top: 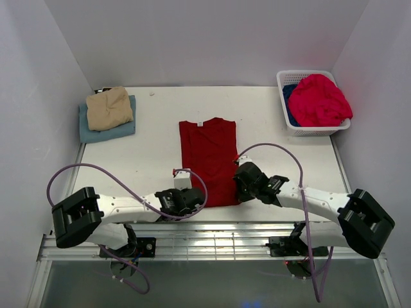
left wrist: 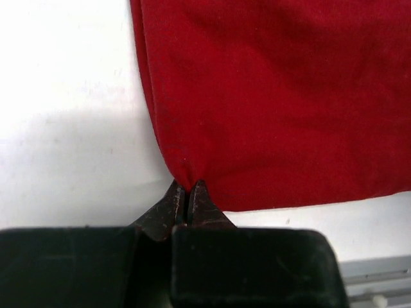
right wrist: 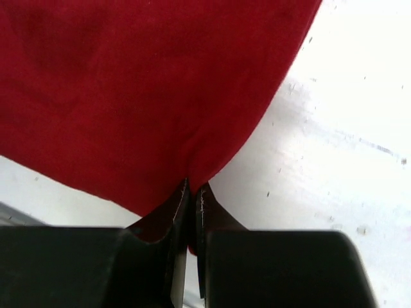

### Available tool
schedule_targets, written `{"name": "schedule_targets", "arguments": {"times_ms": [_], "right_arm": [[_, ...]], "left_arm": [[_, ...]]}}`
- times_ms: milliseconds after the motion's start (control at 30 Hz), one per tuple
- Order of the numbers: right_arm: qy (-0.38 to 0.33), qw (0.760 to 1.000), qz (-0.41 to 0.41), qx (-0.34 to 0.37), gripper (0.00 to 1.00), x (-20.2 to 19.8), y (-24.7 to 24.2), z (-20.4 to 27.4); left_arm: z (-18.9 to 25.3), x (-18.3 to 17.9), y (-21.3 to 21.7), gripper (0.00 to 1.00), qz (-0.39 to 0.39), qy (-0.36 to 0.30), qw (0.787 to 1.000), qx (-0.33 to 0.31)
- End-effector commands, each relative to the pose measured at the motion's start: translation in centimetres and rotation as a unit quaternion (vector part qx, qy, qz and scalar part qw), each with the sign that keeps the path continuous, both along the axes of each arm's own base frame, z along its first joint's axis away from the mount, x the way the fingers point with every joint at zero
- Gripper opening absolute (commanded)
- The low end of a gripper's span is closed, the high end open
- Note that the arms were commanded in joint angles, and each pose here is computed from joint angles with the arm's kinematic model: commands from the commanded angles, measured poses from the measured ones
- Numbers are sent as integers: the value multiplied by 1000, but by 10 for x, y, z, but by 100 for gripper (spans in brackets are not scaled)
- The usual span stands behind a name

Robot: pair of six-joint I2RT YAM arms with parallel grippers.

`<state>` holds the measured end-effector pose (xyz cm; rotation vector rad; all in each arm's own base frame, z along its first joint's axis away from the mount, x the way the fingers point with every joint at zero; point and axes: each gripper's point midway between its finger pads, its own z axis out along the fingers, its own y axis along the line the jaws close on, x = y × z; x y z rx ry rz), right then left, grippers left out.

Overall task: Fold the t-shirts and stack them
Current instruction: Grab one side of the 2/3 rectangular tshirt with both arms

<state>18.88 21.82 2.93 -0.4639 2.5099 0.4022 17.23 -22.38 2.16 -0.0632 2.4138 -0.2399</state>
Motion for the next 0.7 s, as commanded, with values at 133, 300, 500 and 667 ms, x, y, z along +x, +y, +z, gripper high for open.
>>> {"name": "schedule_targets", "arguments": {"times_ms": [133, 300, 500, 667], "right_arm": [[-38, 998, -48, 1, 8, -2, -12, 51], [-97, 993, -73, -6, 8, 24, -12, 82], [-129, 987, -87, -38, 8, 59, 5, 89], [-147, 983, -93, -57, 8, 89, 16, 91]], "left_arm": [[41, 2, 16, 0, 61, -42, 997, 22], [83, 32, 10, 0, 99, -125, 987, 10], [102, 59, 4, 0, 118, -192, 974, 35], [113, 82, 7, 0, 143, -233, 961, 41]]}}
